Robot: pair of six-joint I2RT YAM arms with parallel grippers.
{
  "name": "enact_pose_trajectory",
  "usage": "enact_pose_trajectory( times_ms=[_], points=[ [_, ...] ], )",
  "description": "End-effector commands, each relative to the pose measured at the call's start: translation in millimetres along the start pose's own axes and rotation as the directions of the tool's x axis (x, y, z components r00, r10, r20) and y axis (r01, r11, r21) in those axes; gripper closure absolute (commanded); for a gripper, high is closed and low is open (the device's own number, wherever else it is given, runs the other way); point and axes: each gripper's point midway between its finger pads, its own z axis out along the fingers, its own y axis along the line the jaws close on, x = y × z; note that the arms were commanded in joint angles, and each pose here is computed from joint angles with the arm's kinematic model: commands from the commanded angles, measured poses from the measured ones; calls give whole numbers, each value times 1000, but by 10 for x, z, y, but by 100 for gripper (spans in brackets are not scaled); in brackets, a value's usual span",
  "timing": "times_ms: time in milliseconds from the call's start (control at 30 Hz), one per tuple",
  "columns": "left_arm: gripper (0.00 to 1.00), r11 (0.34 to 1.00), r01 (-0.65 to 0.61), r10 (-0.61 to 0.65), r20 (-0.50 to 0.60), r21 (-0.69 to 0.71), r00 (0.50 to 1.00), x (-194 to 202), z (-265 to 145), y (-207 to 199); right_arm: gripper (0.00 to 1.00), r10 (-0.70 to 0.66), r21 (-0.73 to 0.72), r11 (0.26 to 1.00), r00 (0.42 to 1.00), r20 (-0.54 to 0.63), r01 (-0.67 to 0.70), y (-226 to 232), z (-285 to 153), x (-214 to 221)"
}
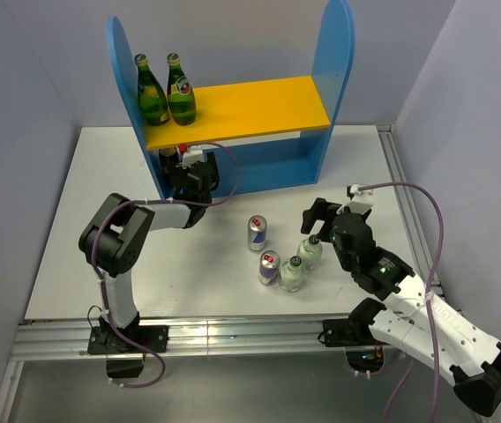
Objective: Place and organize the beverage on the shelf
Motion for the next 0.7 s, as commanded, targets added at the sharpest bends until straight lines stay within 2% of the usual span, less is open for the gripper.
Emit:
enact_pose_trajectory(
  times_ms=[0, 433, 633, 667],
  points=[
    [5, 996, 85, -87, 86, 30, 992, -482, -124, -118, 0, 24, -11, 1000, 999, 34, -24, 24, -6, -61],
    [5, 997, 80, -81, 74, 16, 994, -441, -498, -25, 0, 32, -20, 999, 999, 41, -31, 20, -23, -61],
    [3, 996, 84, -84, 69, -5, 994, -502, -758, 50, 0, 28, -17, 999, 998, 49, -27, 19, -17, -82],
    [3, 993, 116, -116, 77, 4, 990, -588, -832, 44, 0, 25, -21, 999, 998, 49, -24, 26, -17, -85]
  ],
)
